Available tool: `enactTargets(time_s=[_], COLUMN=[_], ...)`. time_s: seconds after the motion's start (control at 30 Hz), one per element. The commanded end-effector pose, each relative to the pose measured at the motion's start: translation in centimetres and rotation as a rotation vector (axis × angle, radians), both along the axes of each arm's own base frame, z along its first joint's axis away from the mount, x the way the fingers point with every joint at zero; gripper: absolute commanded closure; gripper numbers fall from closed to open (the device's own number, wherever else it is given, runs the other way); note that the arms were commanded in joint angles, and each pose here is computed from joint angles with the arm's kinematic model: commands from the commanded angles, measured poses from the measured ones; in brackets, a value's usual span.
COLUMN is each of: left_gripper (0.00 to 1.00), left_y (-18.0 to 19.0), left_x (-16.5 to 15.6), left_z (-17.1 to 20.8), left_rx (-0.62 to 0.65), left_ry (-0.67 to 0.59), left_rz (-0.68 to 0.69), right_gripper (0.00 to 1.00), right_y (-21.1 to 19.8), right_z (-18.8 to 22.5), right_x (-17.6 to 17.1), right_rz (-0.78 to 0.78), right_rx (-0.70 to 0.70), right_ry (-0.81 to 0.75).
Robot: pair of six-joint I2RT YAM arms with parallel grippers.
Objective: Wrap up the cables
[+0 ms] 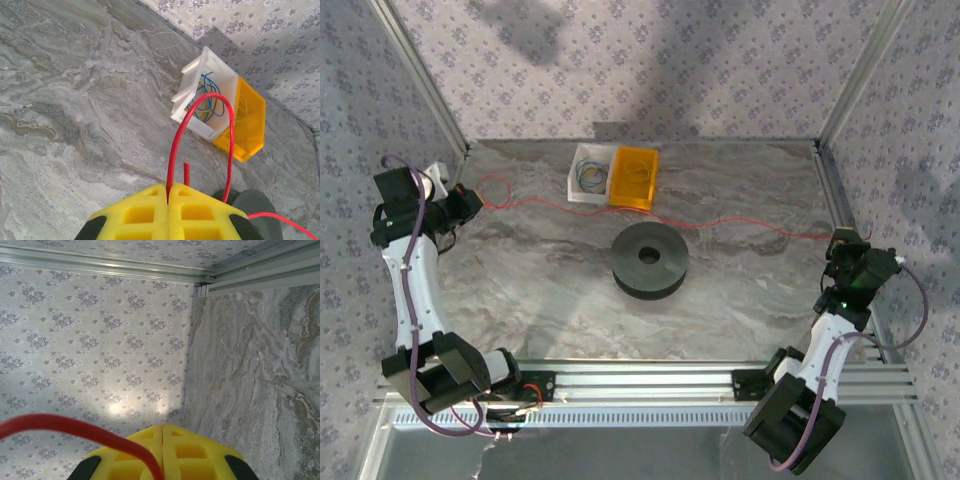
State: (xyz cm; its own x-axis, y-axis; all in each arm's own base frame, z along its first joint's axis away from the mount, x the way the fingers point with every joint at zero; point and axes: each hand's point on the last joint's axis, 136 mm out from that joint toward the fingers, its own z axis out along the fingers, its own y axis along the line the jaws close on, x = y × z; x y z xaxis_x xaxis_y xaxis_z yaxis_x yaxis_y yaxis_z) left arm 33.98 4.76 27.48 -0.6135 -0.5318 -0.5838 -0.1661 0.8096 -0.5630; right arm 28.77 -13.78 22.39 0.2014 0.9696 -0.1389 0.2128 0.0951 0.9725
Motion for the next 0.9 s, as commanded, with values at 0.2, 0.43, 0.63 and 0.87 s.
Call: enactTargets(time_s=[0.2, 0.43, 0.63, 0.87], left_gripper=[1.00, 1.00, 1.00, 1.00], left_y=[-0.2, -3.2, -4.0, -4.9], left_x=[-0.2, -0.1, 0.7, 1.1], left_z=[4.3, 4.6, 5.5, 6.1], left_rx=[0.219, 0.229, 0.205, 0.177], left_ry=[-0.103, -0.115, -0.156, -0.204], left_rz=[0.018, -0.030, 0.030, 0.079], right_gripper=[1.00, 0.74, 0.40, 0.15], right_y=[-1.0, 3.3, 7.4, 11.5], right_z=[1.0, 4.9, 5.9, 7.1], right_x=[0.7, 2.8, 3.7, 2.7], right_rz=[-0.090, 0.119, 0.307, 0.454], right_rx=[-0.072, -0.336, -0.459, -0.573], right_ry=[0.052, 0.160, 0.225, 0.195])
